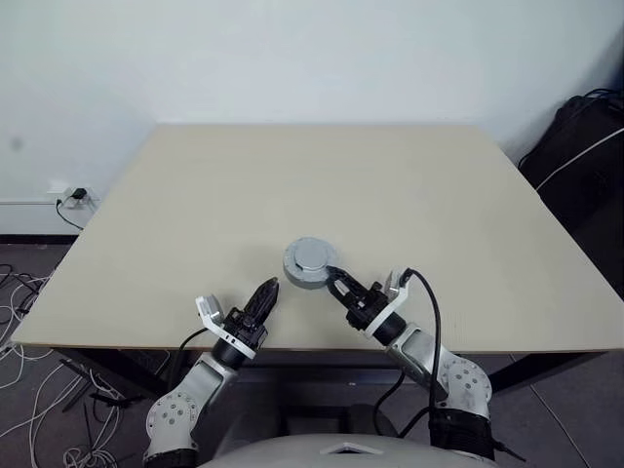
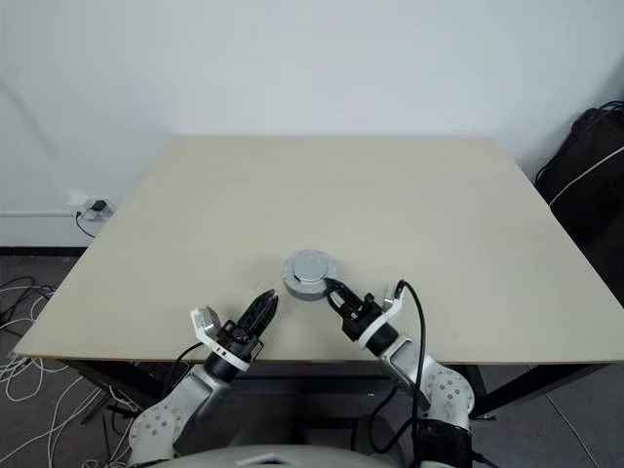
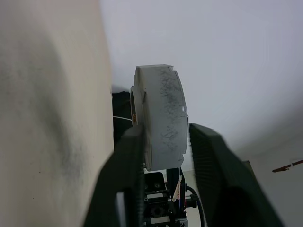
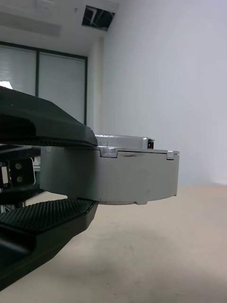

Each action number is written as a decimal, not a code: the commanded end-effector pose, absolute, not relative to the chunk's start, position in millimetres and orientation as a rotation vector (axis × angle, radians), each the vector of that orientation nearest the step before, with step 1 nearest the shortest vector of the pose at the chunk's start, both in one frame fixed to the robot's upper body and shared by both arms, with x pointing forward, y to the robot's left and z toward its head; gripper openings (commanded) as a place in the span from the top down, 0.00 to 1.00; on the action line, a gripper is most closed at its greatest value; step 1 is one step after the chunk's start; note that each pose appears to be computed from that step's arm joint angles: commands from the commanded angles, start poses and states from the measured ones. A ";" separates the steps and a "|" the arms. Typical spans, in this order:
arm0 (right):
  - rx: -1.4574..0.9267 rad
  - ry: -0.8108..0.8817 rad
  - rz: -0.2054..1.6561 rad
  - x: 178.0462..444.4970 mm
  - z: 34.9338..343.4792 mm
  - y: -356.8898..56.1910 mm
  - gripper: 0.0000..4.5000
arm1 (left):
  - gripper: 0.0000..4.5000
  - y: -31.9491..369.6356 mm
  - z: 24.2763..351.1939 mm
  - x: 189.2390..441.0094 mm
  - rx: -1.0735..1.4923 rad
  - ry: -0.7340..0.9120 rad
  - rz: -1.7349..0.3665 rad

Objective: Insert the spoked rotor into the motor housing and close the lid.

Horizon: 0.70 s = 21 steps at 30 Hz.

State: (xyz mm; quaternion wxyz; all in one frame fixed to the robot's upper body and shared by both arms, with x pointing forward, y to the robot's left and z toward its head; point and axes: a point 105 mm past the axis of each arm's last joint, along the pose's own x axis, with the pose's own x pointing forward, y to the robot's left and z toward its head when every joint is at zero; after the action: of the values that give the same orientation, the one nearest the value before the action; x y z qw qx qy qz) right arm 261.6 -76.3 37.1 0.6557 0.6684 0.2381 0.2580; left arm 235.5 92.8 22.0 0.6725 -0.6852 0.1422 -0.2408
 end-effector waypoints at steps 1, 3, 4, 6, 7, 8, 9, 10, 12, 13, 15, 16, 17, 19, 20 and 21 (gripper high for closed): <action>1.511 0.455 0.676 264.7 63.5 -72.4 0.72 | 0.35 80.1 35.8 237.3 -1.604 0.280 -0.591; 1.509 0.458 0.676 264.7 63.1 -72.1 0.72 | 0.20 79.5 35.5 237.7 -1.600 0.287 -0.590; 1.508 0.459 0.676 264.7 62.9 -72.0 0.72 | 0.13 79.4 34.5 238.2 -1.600 0.295 -0.581; 1.506 0.461 0.676 264.7 62.6 -71.7 0.72 | 0.01 78.7 34.2 238.5 -1.598 0.302 -0.581; 1.506 0.462 0.676 264.6 62.5 -71.4 0.72 | 0.01 78.3 34.4 238.5 -1.598 0.304 -0.584; 1.505 0.464 0.676 264.5 62.3 -71.1 0.72 | 0.01 78.1 34.5 238.5 -1.597 0.306 -0.586; 1.504 0.466 0.677 264.4 62.2 -70.8 0.72 | 0.01 77.9 34.5 238.6 -1.597 0.307 -0.586; 1.502 0.468 0.679 264.3 62.0 -70.5 0.72 | 0.01 77.7 34.5 238.8 -1.597 0.309 -0.586; 1.500 0.473 0.682 263.7 61.8 -69.7 0.72 | 0.01 76.2 33.0 238.6 -1.600 0.329 -0.582; 1.498 0.477 0.685 263.2 61.7 -69.1 0.72 | 0.01 75.2 31.9 238.8 -1.606 0.340 -0.579; 1.492 0.492 0.697 261.5 61.5 -67.2 0.72 | 0.01 73.4 32.7 238.9 -1.616 0.347 -0.594; 1.488 0.500 0.705 260.4 61.4 -66.1 0.72 | 0.01 72.8 33.3 238.9 -1.615 0.349 -0.602; 1.484 0.511 0.713 258.9 61.2 -64.5 0.72 | 0.01 72.2 33.8 239.3 -1.608 0.350 -0.608; 1.475 0.535 0.727 255.8 60.0 -61.6 0.72 | 0.01 71.4 34.8 239.9 -1.597 0.351 -0.619; 1.472 0.546 0.734 254.3 59.5 -60.4 0.72 | 0.01 71.0 34.9 240.3 -1.591 0.354 -0.621; 1.468 0.555 0.738 253.1 59.0 -59.5 0.72 | 0.01 71.1 35.1 240.9 -1.588 0.354 -0.623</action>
State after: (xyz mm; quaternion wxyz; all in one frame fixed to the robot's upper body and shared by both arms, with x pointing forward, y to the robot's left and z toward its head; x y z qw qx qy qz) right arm 251.3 -66.2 31.2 0.6527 0.6498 0.2770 0.2739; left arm 237.0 80.3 23.1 0.6607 -0.6854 0.1733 -0.2523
